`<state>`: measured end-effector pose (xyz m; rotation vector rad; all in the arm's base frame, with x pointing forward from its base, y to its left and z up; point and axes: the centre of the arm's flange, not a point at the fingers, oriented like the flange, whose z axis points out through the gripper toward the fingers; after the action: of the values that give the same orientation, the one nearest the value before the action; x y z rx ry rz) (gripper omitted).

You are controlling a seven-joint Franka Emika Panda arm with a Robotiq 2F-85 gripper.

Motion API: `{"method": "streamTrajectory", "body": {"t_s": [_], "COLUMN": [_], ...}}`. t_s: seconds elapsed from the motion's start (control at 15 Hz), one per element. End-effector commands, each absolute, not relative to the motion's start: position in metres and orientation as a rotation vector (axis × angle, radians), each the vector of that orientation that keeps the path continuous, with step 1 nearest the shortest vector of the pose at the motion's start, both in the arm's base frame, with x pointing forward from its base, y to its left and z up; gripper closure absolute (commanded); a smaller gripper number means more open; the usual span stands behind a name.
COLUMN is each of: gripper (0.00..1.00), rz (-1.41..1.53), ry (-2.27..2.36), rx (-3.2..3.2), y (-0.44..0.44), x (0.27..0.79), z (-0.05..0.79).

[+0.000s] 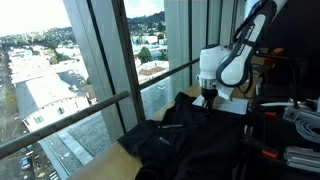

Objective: Close the zip on the black jacket.

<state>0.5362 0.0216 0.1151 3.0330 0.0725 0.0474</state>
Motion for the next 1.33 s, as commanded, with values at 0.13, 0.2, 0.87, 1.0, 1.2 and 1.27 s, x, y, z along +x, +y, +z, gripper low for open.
{"method": "streamTrajectory", "body": {"t_s": [0.13, 0.2, 0.87, 1.0, 1.2, 1.27], "gripper": [0.99, 0.97, 0.97, 0.97, 0.97, 0.97], "rz": [0.037, 0.039, 0.07, 0.07, 0.066, 0.069], "ry": [0.058, 0.063, 0.189, 0.229, 0.27, 0.284], "rx": [3.033, 3.033, 3.04, 3.038, 3.046, 3.049], "y": [0.022, 0.024, 0.077, 0.092, 0.113, 0.122], "x": [0.545, 0.546, 0.544, 0.544, 0.543, 0.542], "z": [0.11, 0.111, 0.113, 0.112, 0.114, 0.115]}}
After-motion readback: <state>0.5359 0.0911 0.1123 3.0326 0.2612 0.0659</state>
